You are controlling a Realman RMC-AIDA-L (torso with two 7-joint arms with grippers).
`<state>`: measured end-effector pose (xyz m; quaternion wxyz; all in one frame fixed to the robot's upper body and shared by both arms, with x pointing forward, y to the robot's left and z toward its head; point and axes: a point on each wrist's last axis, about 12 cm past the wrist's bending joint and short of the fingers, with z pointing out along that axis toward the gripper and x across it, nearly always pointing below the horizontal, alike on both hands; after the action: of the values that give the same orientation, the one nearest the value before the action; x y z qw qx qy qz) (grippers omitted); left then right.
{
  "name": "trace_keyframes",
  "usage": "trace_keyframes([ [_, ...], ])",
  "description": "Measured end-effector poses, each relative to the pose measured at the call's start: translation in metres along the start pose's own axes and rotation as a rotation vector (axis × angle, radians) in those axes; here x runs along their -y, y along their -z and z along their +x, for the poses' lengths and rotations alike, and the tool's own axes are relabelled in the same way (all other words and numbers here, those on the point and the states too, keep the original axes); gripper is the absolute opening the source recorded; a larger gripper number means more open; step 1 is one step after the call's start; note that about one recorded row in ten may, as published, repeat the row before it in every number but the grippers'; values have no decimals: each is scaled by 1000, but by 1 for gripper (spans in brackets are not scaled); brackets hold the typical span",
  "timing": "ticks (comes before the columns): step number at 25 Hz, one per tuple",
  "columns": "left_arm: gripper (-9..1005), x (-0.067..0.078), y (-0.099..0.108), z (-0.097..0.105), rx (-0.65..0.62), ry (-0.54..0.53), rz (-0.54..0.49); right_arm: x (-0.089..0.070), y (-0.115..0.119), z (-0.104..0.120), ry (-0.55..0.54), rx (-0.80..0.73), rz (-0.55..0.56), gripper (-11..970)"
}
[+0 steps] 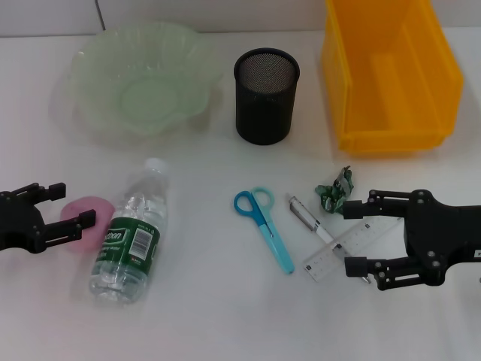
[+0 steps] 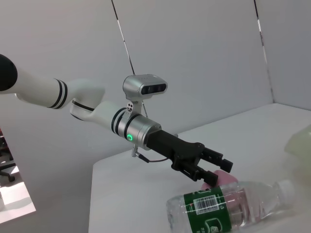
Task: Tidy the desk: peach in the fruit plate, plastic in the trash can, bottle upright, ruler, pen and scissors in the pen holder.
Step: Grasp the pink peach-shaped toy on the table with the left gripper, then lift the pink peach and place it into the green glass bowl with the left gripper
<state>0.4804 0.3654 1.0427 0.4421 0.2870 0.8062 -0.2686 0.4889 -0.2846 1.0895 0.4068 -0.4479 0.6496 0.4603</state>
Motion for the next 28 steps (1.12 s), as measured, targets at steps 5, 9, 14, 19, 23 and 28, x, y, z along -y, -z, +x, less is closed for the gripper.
trace_keyframes([
  [5, 691, -1, -1, 1, -16, -35, -13, -1, 1, 1, -4, 0, 3, 838],
  [9, 670, -2, -1, 2, -22, -40, -22, -1, 1, 1, -3, 0, 3, 838],
  [14, 521, -3, -2, 1, -25, -37, -28, -1, 2, 2, -5, 2, 6, 838],
  [19, 357, -4, 2, -7, 15, -59, -59, -3, 4, 3, -8, 24, 17, 838],
  [23, 230, -8, 9, -22, 83, -82, -106, -5, 7, 3, -7, 48, 25, 838],
  [28, 133, -15, 1, -67, 272, -105, -100, -7, 10, 3, -10, 60, 32, 837],
])
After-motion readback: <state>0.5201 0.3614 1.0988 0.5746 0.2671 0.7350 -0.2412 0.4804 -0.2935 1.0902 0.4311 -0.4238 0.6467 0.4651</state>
